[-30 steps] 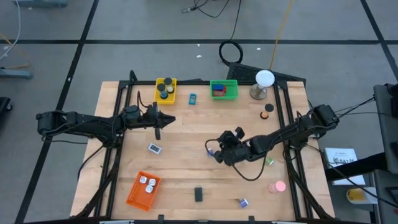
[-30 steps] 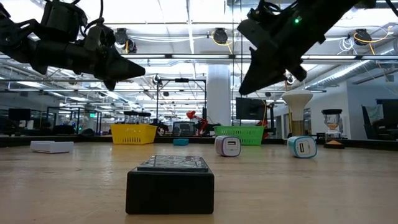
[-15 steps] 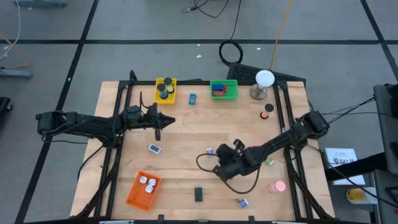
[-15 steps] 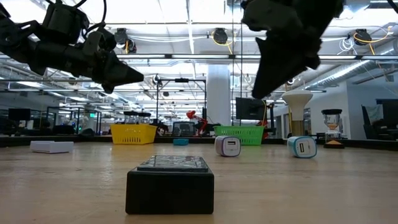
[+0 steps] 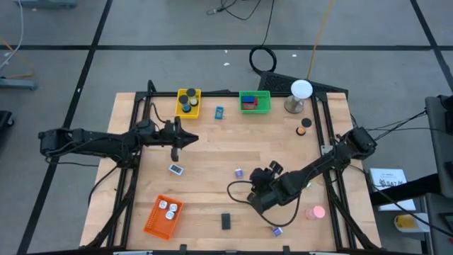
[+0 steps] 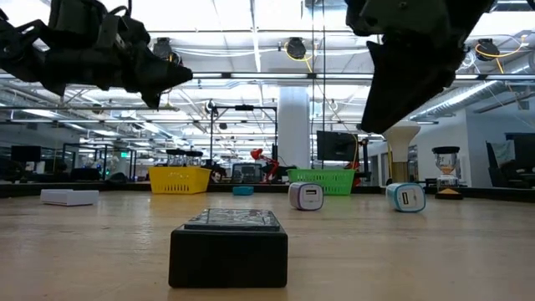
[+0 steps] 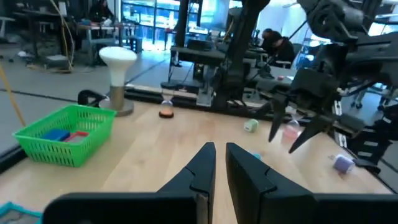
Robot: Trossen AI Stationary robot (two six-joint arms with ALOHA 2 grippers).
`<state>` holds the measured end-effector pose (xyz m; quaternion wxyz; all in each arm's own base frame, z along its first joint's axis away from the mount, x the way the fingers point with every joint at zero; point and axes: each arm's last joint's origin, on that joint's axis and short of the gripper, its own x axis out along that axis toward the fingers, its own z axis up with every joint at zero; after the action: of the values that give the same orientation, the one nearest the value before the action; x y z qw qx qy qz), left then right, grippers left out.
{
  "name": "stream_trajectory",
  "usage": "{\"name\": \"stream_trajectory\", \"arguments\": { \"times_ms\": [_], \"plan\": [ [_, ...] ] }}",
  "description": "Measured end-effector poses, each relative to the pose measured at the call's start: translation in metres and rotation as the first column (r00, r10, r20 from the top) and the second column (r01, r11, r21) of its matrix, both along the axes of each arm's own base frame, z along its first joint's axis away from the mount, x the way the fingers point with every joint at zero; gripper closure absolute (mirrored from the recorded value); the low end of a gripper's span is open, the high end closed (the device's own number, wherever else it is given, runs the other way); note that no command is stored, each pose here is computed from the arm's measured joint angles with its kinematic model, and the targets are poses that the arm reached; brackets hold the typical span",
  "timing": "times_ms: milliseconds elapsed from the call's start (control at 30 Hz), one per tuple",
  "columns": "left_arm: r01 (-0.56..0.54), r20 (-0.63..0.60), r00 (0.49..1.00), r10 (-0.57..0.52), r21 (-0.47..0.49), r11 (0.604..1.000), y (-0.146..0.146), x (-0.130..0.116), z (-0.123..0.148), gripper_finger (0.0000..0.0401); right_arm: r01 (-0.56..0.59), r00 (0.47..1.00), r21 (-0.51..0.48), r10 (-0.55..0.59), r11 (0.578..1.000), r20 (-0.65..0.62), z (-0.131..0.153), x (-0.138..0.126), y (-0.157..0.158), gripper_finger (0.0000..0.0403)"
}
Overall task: Pick & Place Office items
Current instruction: Put the top purple charger adapter into the orange bin
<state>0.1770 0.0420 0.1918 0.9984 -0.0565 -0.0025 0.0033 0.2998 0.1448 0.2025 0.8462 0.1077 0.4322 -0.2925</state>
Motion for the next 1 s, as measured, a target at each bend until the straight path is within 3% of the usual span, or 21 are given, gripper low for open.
{"name": "stream_trajectory", "arguments": {
  "times_ms": [100, 267, 467, 567, 800, 1000],
  "plan": [
    [-0.006, 0.042, 0.999, 0.005, 0.012, 1.000, -0.001, -0.004, 0.007, 0.0359, 0.014, 0.997, -0.037, -0.011, 0.999, 0.076, -0.002, 0.011, -0.011, 0.0224],
    [0.001, 0.045, 0.999, -0.001, 0.013, 1.000, -0.003, -0.009, 0.011, 0.0359, -0.009, 1.000, 0.164, 0.006, 0.986, 0.020, -0.004, 0.023, -0.027, 0.0259],
    [-0.001, 0.007, 1.000, 0.001, 0.012, 1.000, -0.004, -0.013, 0.010, 0.0359, 0.027, 1.000, 0.294, -0.025, 0.955, -0.012, -0.004, 0.026, -0.034, 0.0335],
    [-0.007, -0.002, 1.000, 0.007, 0.007, 1.000, -0.004, -0.014, 0.009, 0.0359, 0.026, 1.000, 0.316, -0.025, 0.949, -0.005, -0.003, 0.028, -0.036, 0.0344],
    [-0.009, -0.046, 0.999, 0.007, -0.041, 0.999, -0.004, -0.014, 0.004, 0.0359, 0.109, 0.992, 0.186, -0.120, 0.976, 0.044, -0.020, 0.037, -0.037, 0.0271],
    [-0.075, -0.097, 0.993, 0.070, -0.048, 0.996, -0.002, -0.014, 0.000, 0.0359, 0.115, 0.990, 0.184, -0.128, 0.976, 0.063, -0.050, 0.052, -0.031, 0.0178]
  ]
}}
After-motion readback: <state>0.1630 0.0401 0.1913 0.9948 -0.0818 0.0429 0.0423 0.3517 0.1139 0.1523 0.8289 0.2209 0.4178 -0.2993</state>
